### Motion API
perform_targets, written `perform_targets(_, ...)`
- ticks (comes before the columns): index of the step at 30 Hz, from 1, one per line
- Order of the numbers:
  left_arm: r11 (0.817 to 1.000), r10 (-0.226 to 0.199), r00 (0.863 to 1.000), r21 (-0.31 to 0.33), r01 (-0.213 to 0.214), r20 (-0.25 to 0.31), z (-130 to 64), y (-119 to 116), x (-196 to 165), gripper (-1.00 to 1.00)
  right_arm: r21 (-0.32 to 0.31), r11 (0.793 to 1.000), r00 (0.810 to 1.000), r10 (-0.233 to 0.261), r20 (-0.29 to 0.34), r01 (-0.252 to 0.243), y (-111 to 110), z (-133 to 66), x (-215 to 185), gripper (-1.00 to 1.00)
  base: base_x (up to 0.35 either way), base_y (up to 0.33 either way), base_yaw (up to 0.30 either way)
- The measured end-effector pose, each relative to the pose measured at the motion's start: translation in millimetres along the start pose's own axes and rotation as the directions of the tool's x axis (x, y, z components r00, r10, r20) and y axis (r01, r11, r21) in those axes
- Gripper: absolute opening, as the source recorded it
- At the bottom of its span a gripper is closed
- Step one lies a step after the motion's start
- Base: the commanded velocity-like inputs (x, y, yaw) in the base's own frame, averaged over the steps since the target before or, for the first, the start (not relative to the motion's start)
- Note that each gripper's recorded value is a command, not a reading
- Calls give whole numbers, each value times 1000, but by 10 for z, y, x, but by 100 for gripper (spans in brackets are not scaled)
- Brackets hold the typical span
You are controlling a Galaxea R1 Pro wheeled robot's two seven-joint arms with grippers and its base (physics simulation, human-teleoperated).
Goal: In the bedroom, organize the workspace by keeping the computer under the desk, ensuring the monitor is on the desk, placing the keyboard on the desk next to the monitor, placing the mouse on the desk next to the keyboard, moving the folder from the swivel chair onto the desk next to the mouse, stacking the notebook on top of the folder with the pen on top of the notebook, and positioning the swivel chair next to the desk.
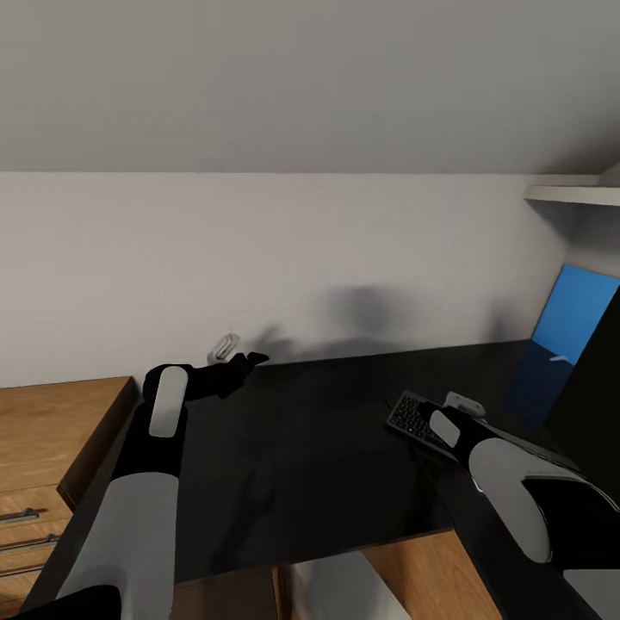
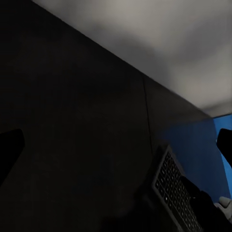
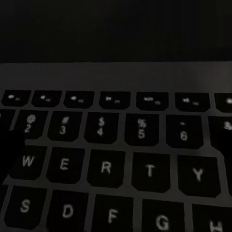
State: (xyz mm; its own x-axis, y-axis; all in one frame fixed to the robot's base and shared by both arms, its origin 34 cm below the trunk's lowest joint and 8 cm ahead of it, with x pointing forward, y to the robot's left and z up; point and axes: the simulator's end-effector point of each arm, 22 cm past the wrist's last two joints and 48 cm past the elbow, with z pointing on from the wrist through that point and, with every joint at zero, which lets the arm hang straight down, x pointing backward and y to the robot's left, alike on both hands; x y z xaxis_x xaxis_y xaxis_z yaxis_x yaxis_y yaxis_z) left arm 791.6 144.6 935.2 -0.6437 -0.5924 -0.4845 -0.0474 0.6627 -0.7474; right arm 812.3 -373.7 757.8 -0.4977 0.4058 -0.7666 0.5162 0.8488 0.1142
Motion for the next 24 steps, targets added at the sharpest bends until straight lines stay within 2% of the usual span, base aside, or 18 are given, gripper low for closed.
perform_targets(9,1000,-1,1000,1,1,-2,31,53,43,100,-8,1000,1000,10,16,-10,27,28,-27,100,0,0,0)
perform_targets(20,1000,-1,1000,-1,1,-1,20,76,27,100,-14,1000,1000,-1,15,1,85,14,-2,100,0,0,0)
perform_targets(24,1000,-1,1000,-2,1,-2,21,86,27,100,-16,1000,1000,-5,14,6,111,8,10,100,0,0,102)
